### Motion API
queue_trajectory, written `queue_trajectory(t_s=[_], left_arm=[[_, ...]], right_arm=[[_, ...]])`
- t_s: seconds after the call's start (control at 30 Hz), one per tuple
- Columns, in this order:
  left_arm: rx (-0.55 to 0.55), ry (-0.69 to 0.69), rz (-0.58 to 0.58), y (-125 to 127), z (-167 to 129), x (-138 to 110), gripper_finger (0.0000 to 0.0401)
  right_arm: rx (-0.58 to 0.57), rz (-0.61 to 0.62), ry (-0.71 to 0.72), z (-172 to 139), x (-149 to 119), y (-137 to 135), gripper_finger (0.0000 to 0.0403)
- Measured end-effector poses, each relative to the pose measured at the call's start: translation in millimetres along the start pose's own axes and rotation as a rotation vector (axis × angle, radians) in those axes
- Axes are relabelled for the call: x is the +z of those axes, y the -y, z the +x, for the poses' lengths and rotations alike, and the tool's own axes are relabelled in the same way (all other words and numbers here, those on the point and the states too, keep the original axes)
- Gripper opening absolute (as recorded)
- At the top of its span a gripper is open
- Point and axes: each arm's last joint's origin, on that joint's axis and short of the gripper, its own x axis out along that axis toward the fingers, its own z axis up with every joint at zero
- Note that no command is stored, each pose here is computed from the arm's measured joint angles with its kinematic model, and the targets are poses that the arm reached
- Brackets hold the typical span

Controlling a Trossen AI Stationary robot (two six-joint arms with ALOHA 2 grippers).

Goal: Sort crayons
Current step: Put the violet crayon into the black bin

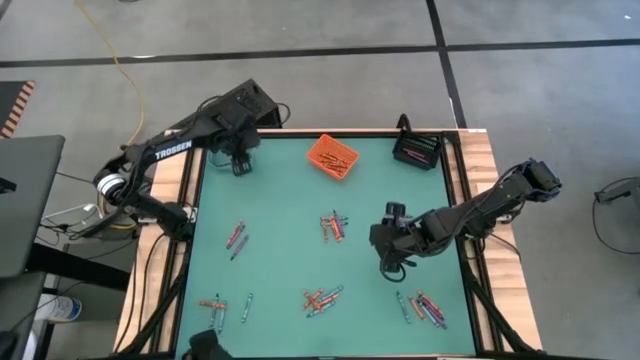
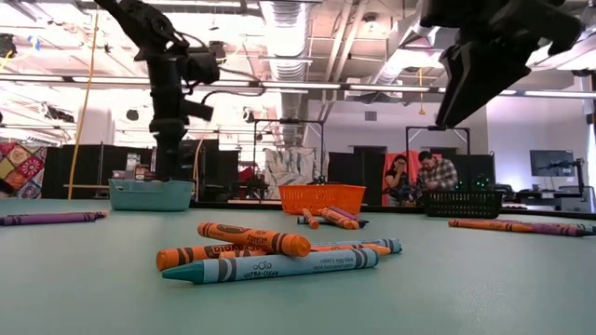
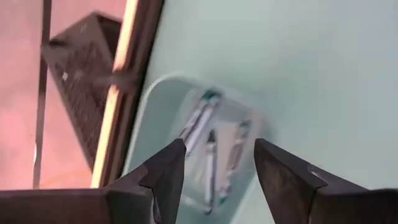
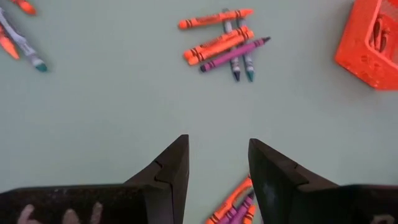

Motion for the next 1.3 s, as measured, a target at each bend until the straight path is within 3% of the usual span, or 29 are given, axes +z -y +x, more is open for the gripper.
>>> queue_trajectory(t_s=[0.27, 0.57, 0.97, 1.3], left_arm=[[-0.102, 0.192, 0.081, 49.0, -32.7, 24.1, 0.0182], [-0.251, 0.378, 0.226, 131.5, -59.9, 44.8, 0.0183], [-0.420, 0.651, 0.367, 227.3, -87.9, 34.4, 0.0183], [-0.523, 0.846, 0.397, 266.5, -99.6, 20.3, 0.0183]], right_arm=[[-0.071, 0.029, -0.129, 2.2, -10.3, 12.5, 0.0156], [-0.153, 0.060, -0.253, 7.6, -17.7, 32.8, 0.0156], [-0.153, 0.099, -0.429, 48.8, -46.0, 74.5, 0.0156], [-0.073, 0.124, -0.433, 66.8, -49.3, 105.5, 0.0145]])
